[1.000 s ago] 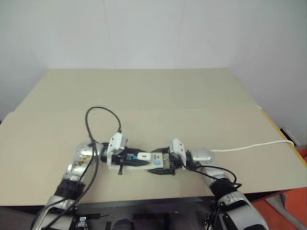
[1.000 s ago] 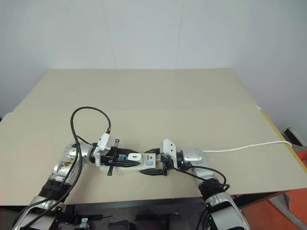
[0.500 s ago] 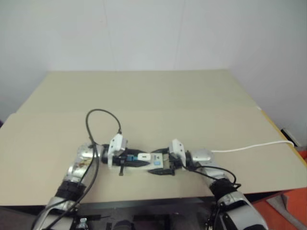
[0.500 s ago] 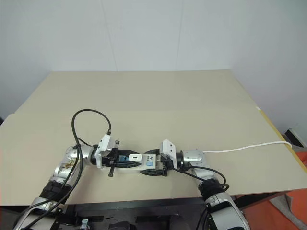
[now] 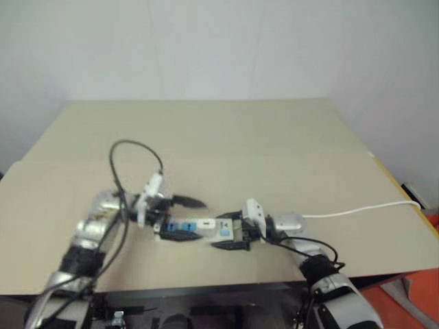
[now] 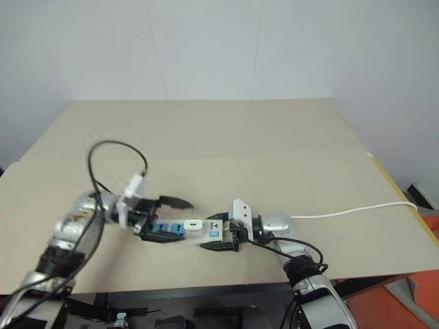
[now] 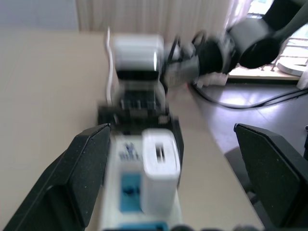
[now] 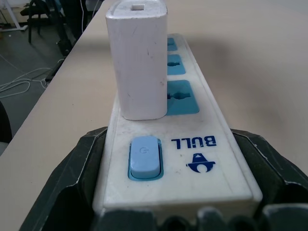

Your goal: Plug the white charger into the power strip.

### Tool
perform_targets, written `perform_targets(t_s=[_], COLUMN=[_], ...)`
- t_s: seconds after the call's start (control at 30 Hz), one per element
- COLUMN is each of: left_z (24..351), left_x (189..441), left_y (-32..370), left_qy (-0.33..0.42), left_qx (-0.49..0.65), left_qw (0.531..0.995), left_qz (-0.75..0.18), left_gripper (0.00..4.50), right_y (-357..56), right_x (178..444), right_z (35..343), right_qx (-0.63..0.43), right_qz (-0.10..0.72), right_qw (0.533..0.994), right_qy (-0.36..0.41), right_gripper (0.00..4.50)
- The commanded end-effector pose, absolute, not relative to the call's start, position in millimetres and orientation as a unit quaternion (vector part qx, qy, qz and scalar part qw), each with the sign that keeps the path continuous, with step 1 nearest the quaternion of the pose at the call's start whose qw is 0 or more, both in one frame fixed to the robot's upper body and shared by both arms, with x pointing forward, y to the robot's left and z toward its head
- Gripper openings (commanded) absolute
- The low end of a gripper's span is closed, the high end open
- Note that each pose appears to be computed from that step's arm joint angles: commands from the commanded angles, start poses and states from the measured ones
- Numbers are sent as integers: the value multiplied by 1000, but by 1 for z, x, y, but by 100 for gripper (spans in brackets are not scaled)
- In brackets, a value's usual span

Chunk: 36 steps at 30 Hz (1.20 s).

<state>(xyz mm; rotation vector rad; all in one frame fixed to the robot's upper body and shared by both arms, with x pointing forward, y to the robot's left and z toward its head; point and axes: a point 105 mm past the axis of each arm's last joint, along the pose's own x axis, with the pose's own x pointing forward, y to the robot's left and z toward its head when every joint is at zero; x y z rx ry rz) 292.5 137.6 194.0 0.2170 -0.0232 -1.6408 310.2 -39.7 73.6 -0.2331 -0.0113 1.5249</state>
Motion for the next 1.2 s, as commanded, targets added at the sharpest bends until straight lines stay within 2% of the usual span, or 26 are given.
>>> perform_targets(t_s=[0.03, 0.1, 0.33, 0.53, 0.87, 1.03, 1.2], left_z=[239, 244, 239, 224, 204, 199, 196], left_x=[295, 298, 300, 302, 292, 284, 279], left_y=[158, 164, 178, 184, 207, 221, 225], left_qy=[-69, -71, -64, -47, 5, 20, 26], left_qx=[115, 133, 144, 138, 147, 151, 148], left_qw=[686, 693, 704, 713, 734, 753, 761], left_qz=[-716, -705, -692, -686, -663, -641, -631], left_gripper=[450, 450, 450, 450, 450, 450, 450], right_y=[-43, -47, -68, -114, -187, -205, -205], right_x=[313, 314, 309, 302, 264, 257, 256], right_z=[79, 81, 98, 132, 162, 170, 170], right_qx=[-110, -112, -129, -159, -184, -190, -189], right_qz=[685, 680, 667, 610, 538, 506, 505], right_qw=[720, 725, 733, 776, 823, 841, 842], right_qy=[-1, -3, -10, -35, -4, -1, 0], right_gripper=[414, 446, 446, 446, 446, 446, 446])
